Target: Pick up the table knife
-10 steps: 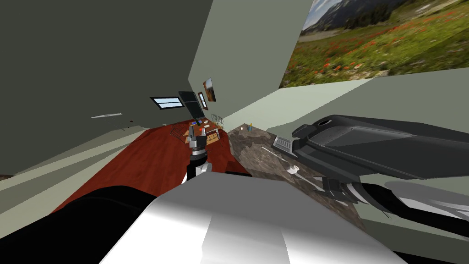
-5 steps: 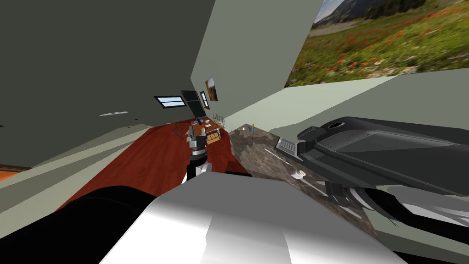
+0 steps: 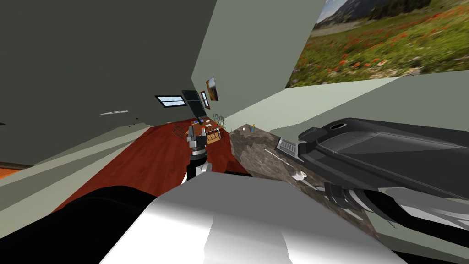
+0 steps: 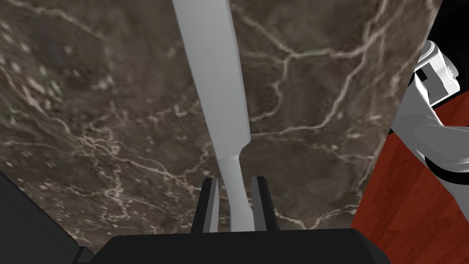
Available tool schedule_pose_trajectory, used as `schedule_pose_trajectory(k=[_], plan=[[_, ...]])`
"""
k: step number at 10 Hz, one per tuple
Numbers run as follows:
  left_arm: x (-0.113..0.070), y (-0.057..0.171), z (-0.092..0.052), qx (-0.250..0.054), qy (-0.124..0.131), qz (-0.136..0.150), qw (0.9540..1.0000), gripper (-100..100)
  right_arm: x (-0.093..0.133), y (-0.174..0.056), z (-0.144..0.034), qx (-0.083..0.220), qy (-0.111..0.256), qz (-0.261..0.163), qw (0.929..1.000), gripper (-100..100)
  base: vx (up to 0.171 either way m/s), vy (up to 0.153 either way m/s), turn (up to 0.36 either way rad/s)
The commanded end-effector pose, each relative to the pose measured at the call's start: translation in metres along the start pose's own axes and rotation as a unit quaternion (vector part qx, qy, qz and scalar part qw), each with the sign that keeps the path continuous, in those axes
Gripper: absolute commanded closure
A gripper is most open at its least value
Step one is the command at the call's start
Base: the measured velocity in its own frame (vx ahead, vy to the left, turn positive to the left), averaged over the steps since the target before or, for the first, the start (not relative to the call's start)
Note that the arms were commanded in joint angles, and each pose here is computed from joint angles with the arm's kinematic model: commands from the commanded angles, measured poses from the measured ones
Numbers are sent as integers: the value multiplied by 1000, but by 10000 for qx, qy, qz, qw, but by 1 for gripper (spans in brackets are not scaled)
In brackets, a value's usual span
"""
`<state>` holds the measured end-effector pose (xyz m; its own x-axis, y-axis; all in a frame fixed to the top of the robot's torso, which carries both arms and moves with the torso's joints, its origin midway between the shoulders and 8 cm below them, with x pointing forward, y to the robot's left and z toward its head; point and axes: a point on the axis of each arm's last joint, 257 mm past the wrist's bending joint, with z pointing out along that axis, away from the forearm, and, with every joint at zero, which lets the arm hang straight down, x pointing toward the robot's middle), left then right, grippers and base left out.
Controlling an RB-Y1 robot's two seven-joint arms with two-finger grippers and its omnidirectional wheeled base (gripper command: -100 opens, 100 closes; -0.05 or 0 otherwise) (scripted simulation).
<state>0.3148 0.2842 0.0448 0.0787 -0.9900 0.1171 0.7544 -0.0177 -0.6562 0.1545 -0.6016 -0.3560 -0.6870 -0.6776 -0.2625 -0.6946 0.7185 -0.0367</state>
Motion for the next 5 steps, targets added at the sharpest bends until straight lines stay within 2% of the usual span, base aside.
schedule_pose_trajectory(k=[1, 2, 3, 4, 5], plan=[[0, 0, 0, 0, 0, 0, 10000, 0, 0, 0, 0, 0, 0, 0, 10000, 100, 0, 0, 0], [0, 0, 0, 0, 0, 0, 10000, 0, 0, 0, 0, -2, -1, 0, 10000, 100, 0, 0, 0], [0, 0, 0, 0, 0, 0, 10000, 0, 0, 0, 0, -2, -1, 0, 10000, 0, 0, 0, 0], [0, 0, 0, 0, 0, 0, 10000, 0, -6, -10, -12, 18, 7, -58, 10000, 100, -17, 6, -101], [0, 0, 0, 0, 0, 0, 10000, 0, -11, -13, -19, 12, 8, -93, 10000, 100, -24, 6, -119]])
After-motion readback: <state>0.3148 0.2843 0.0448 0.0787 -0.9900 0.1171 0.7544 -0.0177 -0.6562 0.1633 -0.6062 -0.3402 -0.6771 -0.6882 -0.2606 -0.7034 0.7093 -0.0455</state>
